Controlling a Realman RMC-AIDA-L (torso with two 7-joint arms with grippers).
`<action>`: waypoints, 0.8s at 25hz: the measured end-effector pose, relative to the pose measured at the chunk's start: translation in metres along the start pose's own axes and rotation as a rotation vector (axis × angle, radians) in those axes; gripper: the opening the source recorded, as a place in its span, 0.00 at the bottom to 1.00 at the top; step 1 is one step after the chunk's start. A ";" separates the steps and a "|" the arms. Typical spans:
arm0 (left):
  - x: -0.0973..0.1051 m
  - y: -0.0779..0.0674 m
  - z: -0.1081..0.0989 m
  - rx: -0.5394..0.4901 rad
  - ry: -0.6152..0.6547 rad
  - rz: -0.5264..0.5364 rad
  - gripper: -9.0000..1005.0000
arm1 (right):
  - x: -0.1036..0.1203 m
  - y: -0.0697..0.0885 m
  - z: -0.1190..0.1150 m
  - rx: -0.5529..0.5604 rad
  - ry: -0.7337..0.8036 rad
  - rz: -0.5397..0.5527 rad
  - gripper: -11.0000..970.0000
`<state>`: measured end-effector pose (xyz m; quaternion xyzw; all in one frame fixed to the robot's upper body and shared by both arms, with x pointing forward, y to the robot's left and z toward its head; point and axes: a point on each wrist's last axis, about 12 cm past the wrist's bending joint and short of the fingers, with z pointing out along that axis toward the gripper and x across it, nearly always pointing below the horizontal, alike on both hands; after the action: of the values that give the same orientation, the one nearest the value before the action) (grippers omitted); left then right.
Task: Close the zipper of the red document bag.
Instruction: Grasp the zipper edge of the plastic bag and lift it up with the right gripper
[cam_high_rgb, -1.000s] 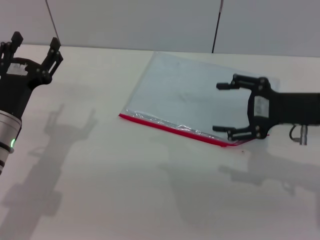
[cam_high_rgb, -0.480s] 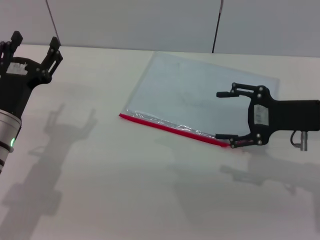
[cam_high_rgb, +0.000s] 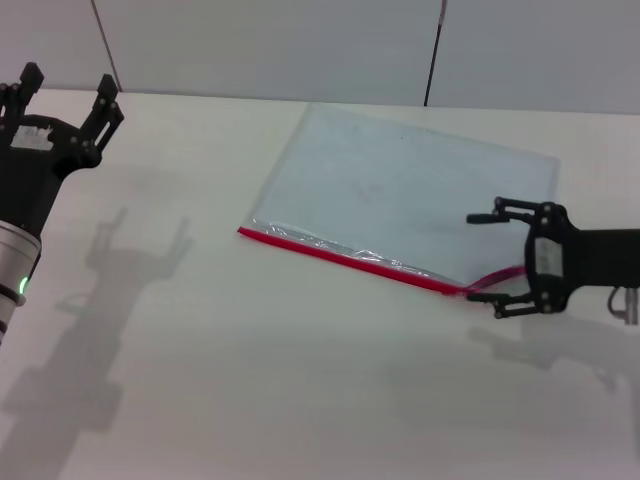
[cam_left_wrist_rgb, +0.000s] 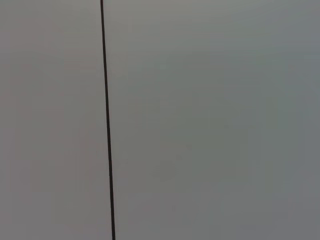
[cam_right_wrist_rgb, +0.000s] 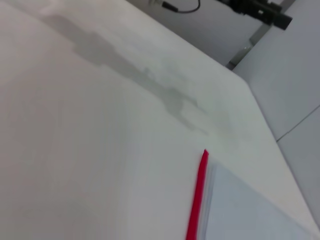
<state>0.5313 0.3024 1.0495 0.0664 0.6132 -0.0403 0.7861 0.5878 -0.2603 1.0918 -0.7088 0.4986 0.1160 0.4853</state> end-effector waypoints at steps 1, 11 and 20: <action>0.000 0.000 0.000 -0.001 0.001 0.000 0.86 | 0.002 0.001 -0.002 -0.003 0.010 0.002 0.91; 0.000 0.000 0.000 0.000 -0.001 0.003 0.86 | 0.016 0.002 -0.011 0.011 0.129 0.024 0.89; 0.000 0.001 0.000 0.000 -0.002 0.003 0.86 | 0.020 0.001 -0.005 0.006 0.184 0.007 0.86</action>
<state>0.5318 0.3028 1.0500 0.0674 0.6125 -0.0393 0.7866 0.5948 -0.2763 1.0807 -0.7133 0.5440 0.0508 0.4390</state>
